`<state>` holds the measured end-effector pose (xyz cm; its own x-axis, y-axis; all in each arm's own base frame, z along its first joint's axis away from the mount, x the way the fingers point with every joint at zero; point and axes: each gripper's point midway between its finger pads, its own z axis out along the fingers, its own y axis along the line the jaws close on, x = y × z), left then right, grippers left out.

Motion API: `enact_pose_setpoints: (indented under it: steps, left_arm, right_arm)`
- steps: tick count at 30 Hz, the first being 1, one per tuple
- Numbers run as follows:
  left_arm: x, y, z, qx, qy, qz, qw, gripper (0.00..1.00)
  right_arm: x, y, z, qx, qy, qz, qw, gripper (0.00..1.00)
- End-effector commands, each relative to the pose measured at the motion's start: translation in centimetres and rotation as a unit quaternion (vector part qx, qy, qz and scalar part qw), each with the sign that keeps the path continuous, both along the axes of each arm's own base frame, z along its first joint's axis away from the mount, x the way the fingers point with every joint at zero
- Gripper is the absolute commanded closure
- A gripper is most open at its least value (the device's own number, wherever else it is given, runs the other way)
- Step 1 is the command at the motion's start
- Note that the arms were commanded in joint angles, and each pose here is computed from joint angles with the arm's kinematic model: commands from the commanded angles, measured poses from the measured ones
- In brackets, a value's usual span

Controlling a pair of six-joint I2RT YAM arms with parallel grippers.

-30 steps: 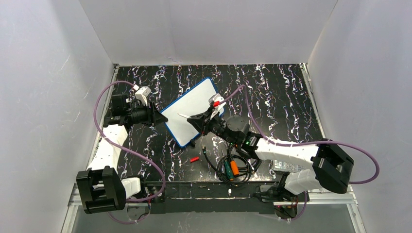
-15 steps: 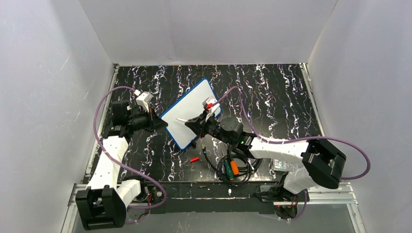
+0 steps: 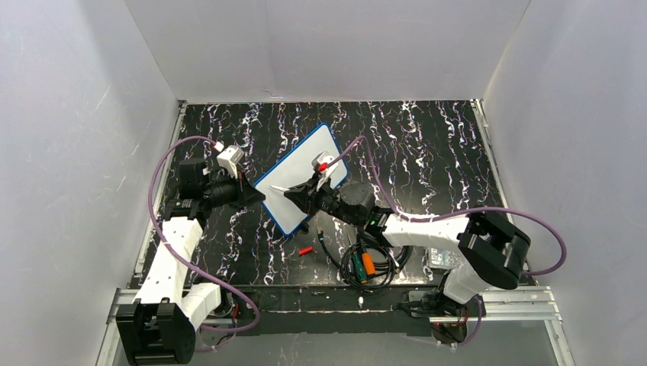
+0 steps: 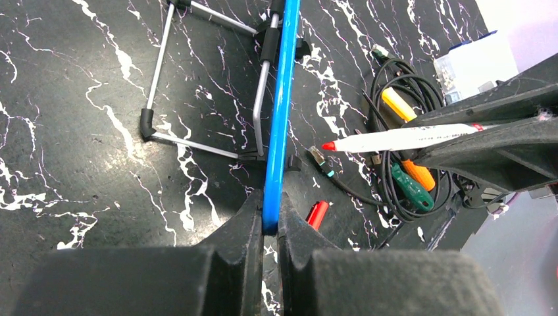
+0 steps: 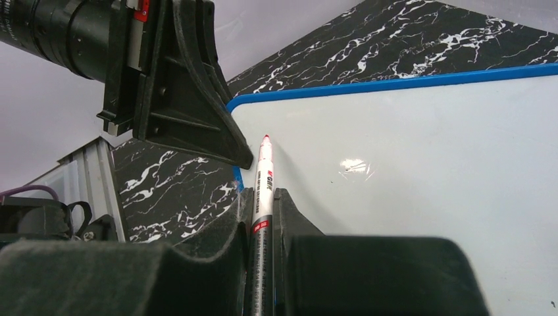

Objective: Write a sentence on the whiteboard

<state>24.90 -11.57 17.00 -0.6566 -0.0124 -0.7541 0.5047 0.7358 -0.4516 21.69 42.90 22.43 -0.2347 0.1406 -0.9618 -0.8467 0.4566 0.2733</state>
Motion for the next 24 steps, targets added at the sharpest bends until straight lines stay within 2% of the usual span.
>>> enact_pose_setpoints:
  steps: [1,24]
  left_arm:
    - [-0.7,0.5,-1.4,0.026,0.025,-0.005,0.999,1.00]
    - [-0.8,0.2,-1.1,0.019,0.023,-0.011,0.999,1.00]
  right_arm:
    - [0.4,1.0,3.5,0.047,-0.037,0.000,0.998,0.99]
    - [1.8,2.3,1.5,0.016,-0.039,-0.015,0.999,0.99]
